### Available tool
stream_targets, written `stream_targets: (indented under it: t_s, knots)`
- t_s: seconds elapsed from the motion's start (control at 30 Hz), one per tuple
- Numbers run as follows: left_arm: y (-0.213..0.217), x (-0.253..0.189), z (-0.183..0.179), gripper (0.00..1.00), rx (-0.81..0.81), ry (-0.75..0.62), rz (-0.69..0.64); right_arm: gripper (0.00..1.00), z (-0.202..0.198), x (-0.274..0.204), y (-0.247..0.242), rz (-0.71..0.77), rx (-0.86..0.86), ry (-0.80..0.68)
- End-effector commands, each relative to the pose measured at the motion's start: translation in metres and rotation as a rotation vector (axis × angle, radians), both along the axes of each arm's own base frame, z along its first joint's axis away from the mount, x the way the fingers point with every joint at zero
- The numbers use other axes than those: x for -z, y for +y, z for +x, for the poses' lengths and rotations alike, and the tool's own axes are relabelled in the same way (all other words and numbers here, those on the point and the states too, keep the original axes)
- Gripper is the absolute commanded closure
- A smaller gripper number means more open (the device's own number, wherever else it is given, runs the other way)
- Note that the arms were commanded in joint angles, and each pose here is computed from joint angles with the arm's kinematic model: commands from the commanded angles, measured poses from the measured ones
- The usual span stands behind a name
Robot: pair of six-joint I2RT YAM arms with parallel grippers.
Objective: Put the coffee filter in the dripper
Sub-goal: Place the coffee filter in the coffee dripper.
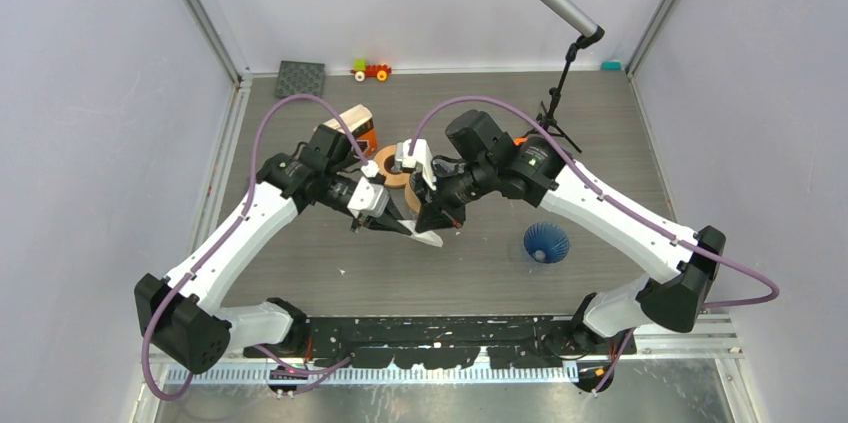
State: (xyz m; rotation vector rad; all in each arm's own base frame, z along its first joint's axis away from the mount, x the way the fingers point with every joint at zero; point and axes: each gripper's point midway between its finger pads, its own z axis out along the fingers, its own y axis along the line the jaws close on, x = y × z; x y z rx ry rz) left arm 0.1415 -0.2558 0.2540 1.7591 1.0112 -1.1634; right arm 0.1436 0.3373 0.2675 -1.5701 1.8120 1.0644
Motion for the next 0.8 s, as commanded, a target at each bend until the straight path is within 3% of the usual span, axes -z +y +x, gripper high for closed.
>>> stream_targets:
  t_s: [0.0,0.33,0.77]
  knots:
    - [-0.002,-0.011,0.008,1.00,-0.036,0.006,-0.025,0.96,0.000,-0.020,-0.003,0.059,0.013,-0.058]
    - [-0.005,-0.015,0.017,1.00,-0.084,0.066,-0.025,0.74,0.005,-0.020,-0.011,0.056,0.045,-0.091]
    - [-0.008,-0.030,0.025,1.00,-0.103,0.141,-0.075,0.69,0.017,-0.009,-0.016,0.040,0.095,-0.129]
